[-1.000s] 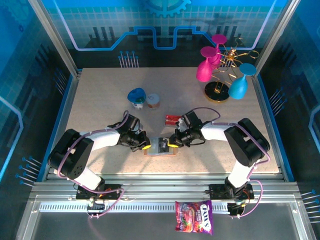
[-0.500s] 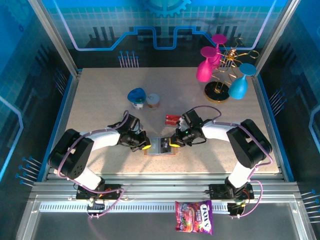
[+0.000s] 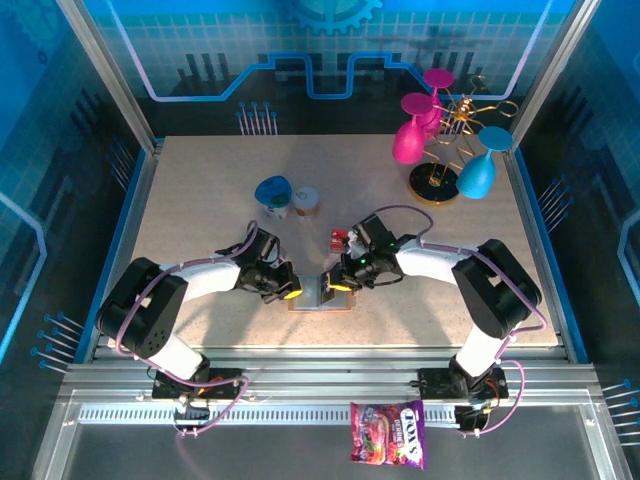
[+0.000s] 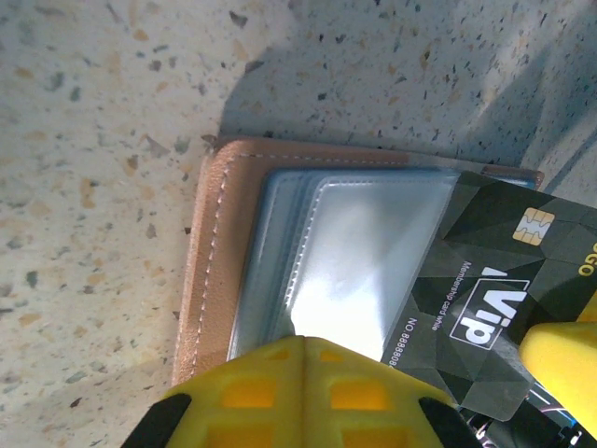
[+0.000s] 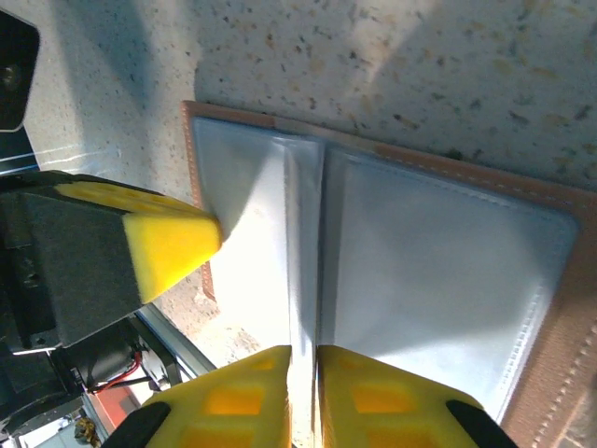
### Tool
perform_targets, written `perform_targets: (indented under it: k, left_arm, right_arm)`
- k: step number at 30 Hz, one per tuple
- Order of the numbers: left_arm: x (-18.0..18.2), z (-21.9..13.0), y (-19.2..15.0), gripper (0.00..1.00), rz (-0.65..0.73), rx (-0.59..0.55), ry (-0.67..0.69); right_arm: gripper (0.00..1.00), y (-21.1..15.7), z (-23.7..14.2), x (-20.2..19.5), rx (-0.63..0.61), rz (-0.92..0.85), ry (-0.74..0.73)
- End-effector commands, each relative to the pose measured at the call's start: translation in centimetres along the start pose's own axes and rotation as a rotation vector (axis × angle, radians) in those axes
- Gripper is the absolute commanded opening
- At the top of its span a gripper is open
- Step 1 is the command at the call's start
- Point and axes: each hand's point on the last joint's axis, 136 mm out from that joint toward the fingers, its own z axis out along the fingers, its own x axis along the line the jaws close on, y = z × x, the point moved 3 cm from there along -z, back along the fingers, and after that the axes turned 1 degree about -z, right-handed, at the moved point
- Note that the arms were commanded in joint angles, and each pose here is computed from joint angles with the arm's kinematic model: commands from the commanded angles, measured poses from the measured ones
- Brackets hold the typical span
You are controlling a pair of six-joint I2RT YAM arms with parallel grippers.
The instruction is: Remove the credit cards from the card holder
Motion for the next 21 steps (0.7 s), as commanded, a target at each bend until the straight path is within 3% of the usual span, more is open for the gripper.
perform_targets:
  k: [1,21]
  left_arm:
    - [0.9,0.4,-0.5,0.04,-0.001,0.032,0.045]
    - [-1.9,-1.7,0.6,0.07,0.025,-0.02,-0.027]
  right_arm:
    - [0.16,-0.2,-0.5,0.5,-0.005,0.007,-0.021]
    - [0.08,0.0,-2.2,1.3,-0.027,-0.038,-0.053]
